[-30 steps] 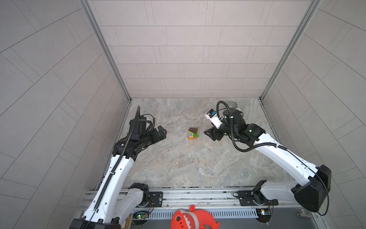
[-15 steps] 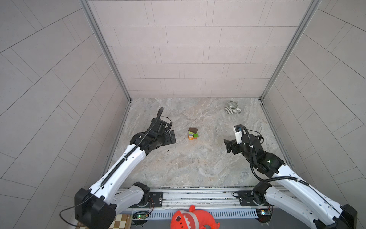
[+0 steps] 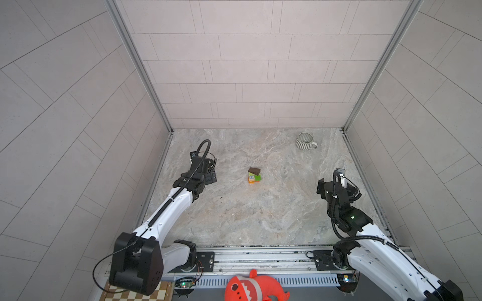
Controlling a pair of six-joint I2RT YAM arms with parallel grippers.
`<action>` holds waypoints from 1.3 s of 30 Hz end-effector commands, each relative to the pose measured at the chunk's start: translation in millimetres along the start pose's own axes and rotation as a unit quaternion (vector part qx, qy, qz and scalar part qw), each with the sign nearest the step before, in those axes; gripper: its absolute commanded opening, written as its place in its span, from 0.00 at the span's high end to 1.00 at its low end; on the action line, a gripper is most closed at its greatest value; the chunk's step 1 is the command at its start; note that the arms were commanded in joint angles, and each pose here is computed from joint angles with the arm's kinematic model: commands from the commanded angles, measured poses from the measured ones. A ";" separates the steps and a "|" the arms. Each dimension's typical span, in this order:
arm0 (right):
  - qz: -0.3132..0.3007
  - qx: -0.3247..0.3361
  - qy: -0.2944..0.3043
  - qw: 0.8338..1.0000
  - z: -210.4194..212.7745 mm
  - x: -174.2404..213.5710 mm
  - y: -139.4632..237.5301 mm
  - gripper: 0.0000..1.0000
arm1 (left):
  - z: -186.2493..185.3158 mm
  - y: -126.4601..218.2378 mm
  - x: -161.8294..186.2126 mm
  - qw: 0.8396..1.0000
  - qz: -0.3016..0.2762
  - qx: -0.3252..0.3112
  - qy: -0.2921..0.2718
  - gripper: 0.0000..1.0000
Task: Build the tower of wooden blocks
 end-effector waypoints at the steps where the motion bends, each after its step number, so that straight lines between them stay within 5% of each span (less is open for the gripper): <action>1: -0.023 0.036 -0.010 0.999 -7.8 -12.8 -11.7 0.00 | 29.3 -18.6 -9.3 0.999 -0.034 -0.035 0.005 0.00; 6: -0.061 0.054 0.000 0.997 -5.6 -5.4 -32.6 0.00 | 33.7 -52.0 -2.5 0.999 -0.030 -0.032 0.023 0.00; 12: -0.111 0.067 -0.097 0.987 -13.5 17.0 -50.1 0.00 | 30.3 -77.1 -10.4 0.994 -0.098 -0.027 0.041 0.00; 23: -0.137 0.058 -0.035 0.988 10.0 15.1 -82.3 0.00 | 14.7 -82.0 -13.4 0.984 -0.178 -0.017 -0.017 0.00; 27: -0.164 0.004 -0.037 0.986 13.9 26.4 -66.2 0.01 | 10.6 -67.2 8.3 0.965 -0.261 -0.033 -0.024 0.00; 30: -0.165 -0.016 -0.034 0.985 18.4 26.4 -64.3 0.01 | 4.6 -69.8 7.4 0.966 -0.251 -0.044 -0.037 0.00; 35: -0.131 -0.050 0.061 0.988 60.9 19.3 -99.5 0.00 | 12.2 -81.7 2.1 0.974 -0.224 -0.027 -0.019 0.00; 39: -0.042 -0.042 0.038 0.998 49.4 18.3 -119.6 0.01 | 12.4 -80.8 2.4 0.974 -0.223 -0.026 -0.018 0.00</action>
Point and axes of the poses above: each gripper's point midway between its finger pads, its own y axis back along the fingers, its own z axis along the line the jaws close on, x = y × z, the point moved 4 cm from there along y, back along the fingers, and after that the axes turned 1 degree about y, right-handed, at the moved point
